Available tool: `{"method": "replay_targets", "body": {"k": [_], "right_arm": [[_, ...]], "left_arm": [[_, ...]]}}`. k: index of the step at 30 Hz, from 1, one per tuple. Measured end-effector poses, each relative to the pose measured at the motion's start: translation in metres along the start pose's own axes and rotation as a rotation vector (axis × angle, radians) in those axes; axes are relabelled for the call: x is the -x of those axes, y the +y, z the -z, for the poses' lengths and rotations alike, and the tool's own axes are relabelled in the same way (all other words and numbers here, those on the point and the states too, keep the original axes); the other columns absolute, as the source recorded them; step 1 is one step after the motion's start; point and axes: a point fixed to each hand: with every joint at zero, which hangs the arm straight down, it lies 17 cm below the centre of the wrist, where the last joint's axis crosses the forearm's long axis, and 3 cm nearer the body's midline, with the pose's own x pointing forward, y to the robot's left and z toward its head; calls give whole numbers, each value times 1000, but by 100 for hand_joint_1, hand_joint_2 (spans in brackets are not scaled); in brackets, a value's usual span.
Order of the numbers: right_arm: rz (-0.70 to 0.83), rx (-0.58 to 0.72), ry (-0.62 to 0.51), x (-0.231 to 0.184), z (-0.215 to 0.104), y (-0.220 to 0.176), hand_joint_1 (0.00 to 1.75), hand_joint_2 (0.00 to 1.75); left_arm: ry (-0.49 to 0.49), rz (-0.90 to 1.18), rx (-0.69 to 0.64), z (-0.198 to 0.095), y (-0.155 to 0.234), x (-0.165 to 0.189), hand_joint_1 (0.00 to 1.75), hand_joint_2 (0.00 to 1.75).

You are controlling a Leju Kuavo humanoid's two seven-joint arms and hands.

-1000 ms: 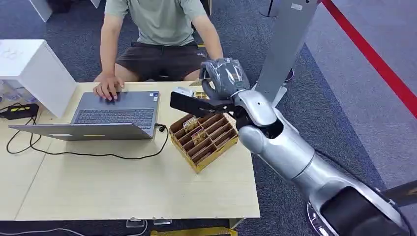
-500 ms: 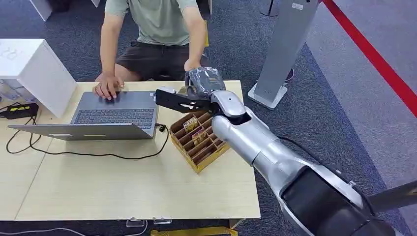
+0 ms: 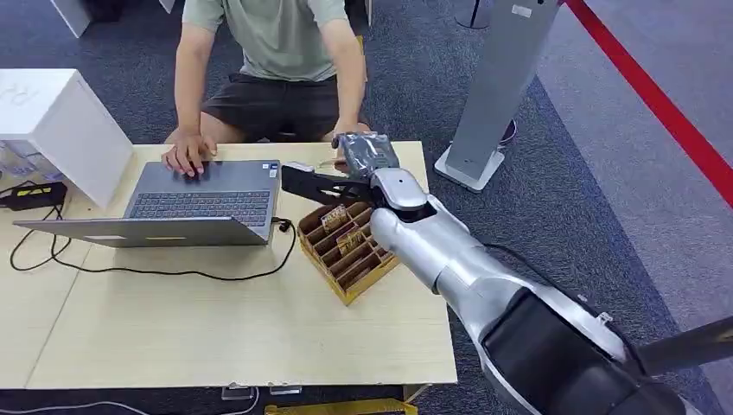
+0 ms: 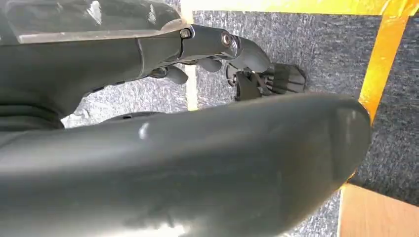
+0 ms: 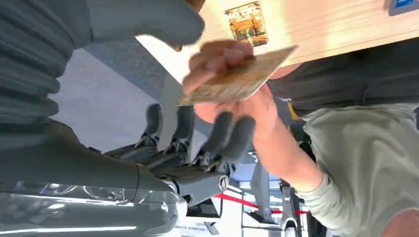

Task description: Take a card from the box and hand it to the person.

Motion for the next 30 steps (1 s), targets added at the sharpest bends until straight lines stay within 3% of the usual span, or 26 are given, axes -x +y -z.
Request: {"method": "replay_targets", "body": {"k": [15, 22, 24, 26, 30], "right_arm": [[-62, 39, 49, 20, 7, -24, 0, 175], [-55, 185, 37, 26, 3, -89, 0, 175], [4, 212, 54, 43, -13, -97, 0, 175], [106, 221, 49, 59, -41, -81, 0, 175], [499, 185, -76, 65, -117, -10, 0, 175]], "left_arm": [[-4, -5, 1, 0, 0, -1, 0, 0], [14, -2, -9, 0, 2, 3, 0, 0], [7, -11, -10, 0, 3, 2, 0, 0], [1, -17, -11, 0, 4, 2, 0, 0], [5, -29, -16, 0, 7, 9, 0, 0]]}}
